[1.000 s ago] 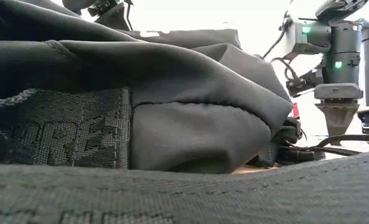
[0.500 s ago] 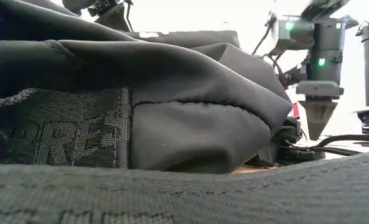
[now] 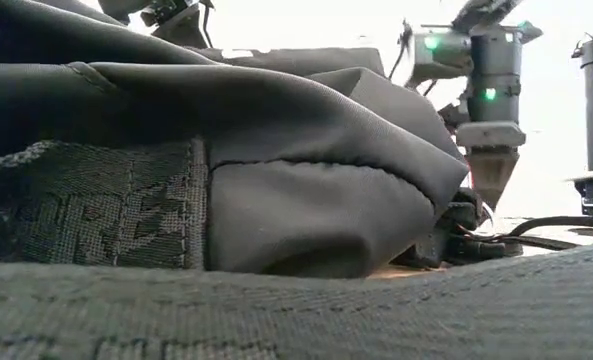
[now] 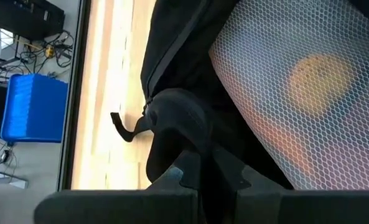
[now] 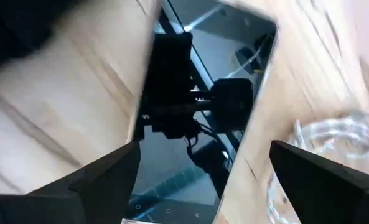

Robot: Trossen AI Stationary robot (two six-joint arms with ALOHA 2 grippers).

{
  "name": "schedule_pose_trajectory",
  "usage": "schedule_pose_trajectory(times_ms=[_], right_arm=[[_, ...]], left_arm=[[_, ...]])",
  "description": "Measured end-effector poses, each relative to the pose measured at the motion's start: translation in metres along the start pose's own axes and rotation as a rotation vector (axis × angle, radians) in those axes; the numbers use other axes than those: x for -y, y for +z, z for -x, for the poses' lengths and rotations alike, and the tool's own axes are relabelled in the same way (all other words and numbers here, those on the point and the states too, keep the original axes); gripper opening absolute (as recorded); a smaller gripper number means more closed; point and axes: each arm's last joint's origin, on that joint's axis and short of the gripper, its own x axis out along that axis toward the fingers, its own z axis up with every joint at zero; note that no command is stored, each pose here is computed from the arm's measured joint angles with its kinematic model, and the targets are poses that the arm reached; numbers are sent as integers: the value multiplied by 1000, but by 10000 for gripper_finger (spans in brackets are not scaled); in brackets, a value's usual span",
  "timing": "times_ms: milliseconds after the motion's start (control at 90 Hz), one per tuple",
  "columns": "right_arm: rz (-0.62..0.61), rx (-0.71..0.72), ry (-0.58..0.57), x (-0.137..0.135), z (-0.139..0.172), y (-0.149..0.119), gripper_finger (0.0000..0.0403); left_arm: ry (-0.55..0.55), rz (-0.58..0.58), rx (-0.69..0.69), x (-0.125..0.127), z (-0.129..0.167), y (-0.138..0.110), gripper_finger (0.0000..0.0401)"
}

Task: Unpack backpack
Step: Put the charger cable into the black backpack

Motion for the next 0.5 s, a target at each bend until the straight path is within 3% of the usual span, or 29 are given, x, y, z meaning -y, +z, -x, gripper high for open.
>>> schedule_pose_trajectory(times_ms=[500], right_arm=[[-22,-25,12,-1,2,1,348]], left_arm=[[-45,1,-2,1,0,0,0]])
